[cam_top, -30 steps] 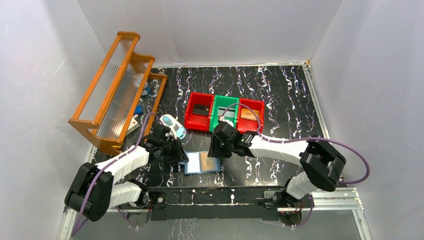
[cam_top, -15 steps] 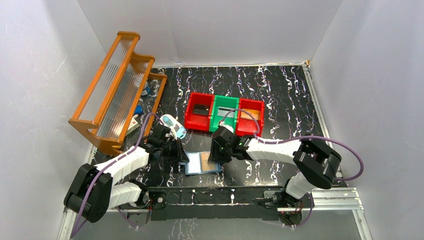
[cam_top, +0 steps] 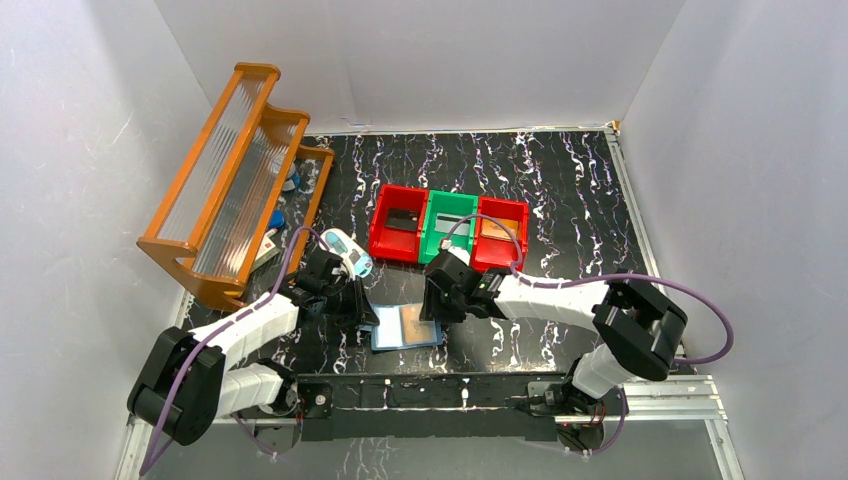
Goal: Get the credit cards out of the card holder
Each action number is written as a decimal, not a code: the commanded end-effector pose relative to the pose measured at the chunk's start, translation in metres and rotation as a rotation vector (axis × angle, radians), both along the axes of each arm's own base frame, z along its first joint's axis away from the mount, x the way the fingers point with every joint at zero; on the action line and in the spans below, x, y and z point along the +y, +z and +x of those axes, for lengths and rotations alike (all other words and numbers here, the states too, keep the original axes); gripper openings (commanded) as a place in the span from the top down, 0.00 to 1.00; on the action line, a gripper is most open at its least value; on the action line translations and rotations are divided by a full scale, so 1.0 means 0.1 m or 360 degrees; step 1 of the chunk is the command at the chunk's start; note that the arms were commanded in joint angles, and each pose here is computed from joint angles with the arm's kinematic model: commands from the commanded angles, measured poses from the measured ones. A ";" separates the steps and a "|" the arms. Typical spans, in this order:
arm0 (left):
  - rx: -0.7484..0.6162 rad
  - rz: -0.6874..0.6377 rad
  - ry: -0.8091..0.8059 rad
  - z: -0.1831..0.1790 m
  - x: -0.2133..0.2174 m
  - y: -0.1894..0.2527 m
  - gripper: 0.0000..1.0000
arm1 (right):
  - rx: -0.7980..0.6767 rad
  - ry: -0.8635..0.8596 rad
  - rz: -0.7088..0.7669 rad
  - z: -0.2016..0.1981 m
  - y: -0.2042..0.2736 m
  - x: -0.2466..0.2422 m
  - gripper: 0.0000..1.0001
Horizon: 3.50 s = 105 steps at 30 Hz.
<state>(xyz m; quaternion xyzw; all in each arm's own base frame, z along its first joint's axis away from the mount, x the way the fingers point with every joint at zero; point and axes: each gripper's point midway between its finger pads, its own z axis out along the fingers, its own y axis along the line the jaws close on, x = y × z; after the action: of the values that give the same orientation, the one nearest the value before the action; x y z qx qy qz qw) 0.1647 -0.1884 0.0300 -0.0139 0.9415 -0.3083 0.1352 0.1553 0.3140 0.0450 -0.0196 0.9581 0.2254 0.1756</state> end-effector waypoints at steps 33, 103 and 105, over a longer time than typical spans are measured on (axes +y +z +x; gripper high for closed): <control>0.0031 -0.0003 -0.0034 -0.08 -0.01 -0.01 0.95 | -0.0014 0.0090 0.0154 -0.02 0.15 0.27 0.62; -0.0098 -0.0147 -0.0244 -0.17 -0.34 0.56 0.73 | 0.0099 0.0014 0.0646 -0.24 0.04 0.49 0.59; -0.0080 -0.0132 -0.0253 -0.20 -0.35 0.49 0.73 | 0.0130 0.0014 0.0642 -0.26 -0.01 0.48 0.59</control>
<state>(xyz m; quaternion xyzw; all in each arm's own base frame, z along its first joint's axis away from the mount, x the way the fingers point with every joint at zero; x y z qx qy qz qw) 0.1541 -0.2127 0.0753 0.0326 0.9294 -0.3372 0.1466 0.1247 0.3599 0.0450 0.0167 0.9061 0.4024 0.1296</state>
